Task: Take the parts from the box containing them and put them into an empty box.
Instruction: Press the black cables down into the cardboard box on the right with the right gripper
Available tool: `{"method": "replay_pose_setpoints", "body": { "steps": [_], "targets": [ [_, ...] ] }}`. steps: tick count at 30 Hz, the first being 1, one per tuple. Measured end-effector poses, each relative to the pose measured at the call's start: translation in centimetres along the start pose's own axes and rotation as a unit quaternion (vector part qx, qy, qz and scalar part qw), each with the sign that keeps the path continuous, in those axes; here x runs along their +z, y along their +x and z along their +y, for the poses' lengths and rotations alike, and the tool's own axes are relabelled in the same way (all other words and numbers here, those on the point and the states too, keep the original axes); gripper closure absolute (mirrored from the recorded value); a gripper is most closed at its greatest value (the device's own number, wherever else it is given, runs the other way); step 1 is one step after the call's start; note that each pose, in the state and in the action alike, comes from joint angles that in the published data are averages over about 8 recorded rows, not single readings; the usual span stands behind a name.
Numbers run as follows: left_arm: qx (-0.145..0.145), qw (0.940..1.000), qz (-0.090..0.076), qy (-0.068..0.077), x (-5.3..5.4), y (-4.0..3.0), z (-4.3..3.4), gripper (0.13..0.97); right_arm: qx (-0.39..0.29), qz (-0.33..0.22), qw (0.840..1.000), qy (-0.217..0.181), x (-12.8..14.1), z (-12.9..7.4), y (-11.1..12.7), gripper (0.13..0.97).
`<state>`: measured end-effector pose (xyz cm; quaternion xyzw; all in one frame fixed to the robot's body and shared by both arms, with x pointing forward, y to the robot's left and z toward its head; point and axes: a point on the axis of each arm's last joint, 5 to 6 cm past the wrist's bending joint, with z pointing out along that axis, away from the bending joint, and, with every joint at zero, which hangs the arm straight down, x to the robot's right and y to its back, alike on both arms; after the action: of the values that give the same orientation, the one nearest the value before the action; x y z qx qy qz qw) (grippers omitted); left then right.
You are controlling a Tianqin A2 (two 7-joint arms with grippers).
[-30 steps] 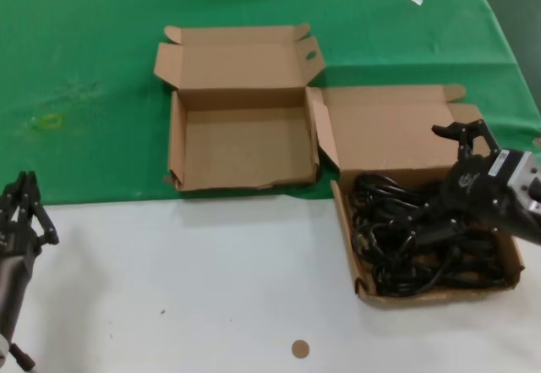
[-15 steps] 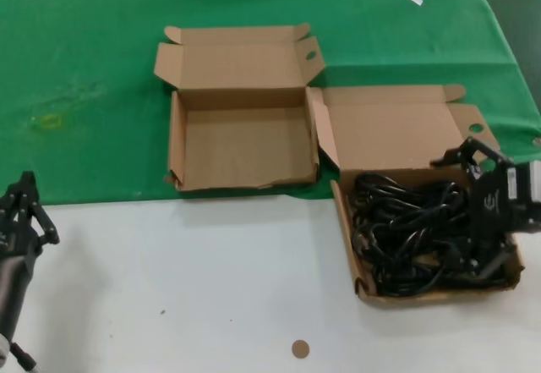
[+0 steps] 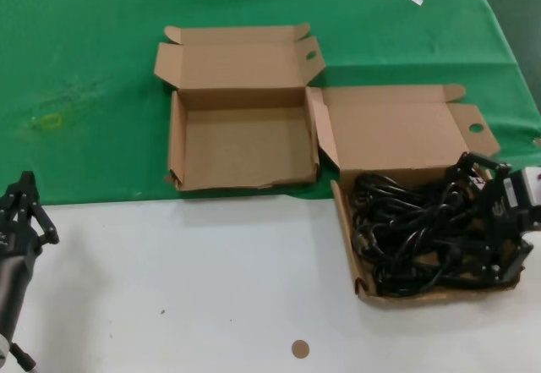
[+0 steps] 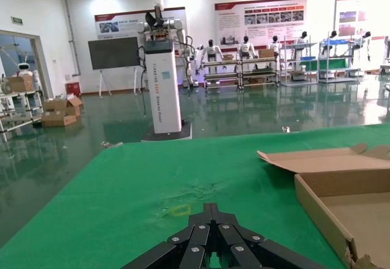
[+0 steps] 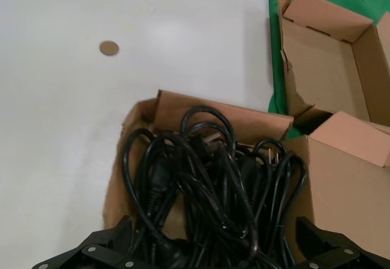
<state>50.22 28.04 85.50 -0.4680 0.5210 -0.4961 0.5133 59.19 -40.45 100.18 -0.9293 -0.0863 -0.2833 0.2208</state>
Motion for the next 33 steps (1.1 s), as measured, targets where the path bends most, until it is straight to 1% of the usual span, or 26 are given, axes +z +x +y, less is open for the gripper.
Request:
{"method": "replay_pose_setpoints", "body": {
  "steps": [4,13,21,22,30,33],
  "targets": [
    [0.0,1.0,0.0,0.0,0.0,0.0,0.0,0.953,-0.007,0.0,1.0,-0.006,0.7,0.2,0.7,0.138],
    [0.0,1.0,0.0,0.0,0.0,0.0,0.0,0.953,-0.013,-0.004,1.0,-0.012,2.1,0.2,1.4,0.211],
    [0.0,1.0,0.0,0.0,0.0,0.0,0.0,0.953,-0.019,-0.01,1.0,-0.022,3.0,0.5,1.5,0.356],
    [0.0,1.0,0.0,0.0,0.0,0.0,0.0,0.953,-0.02,-0.011,0.999,-0.023,3.1,0.5,1.5,0.356],
    [0.0,1.0,0.0,0.0,0.0,0.0,0.0,0.953,-0.022,-0.012,0.999,-0.029,3.4,0.7,1.6,0.57],
    [0.0,1.0,0.0,0.0,0.0,0.0,0.0,0.953,-0.022,-0.012,0.999,-0.029,3.3,0.6,1.7,0.57]
  ]
}}
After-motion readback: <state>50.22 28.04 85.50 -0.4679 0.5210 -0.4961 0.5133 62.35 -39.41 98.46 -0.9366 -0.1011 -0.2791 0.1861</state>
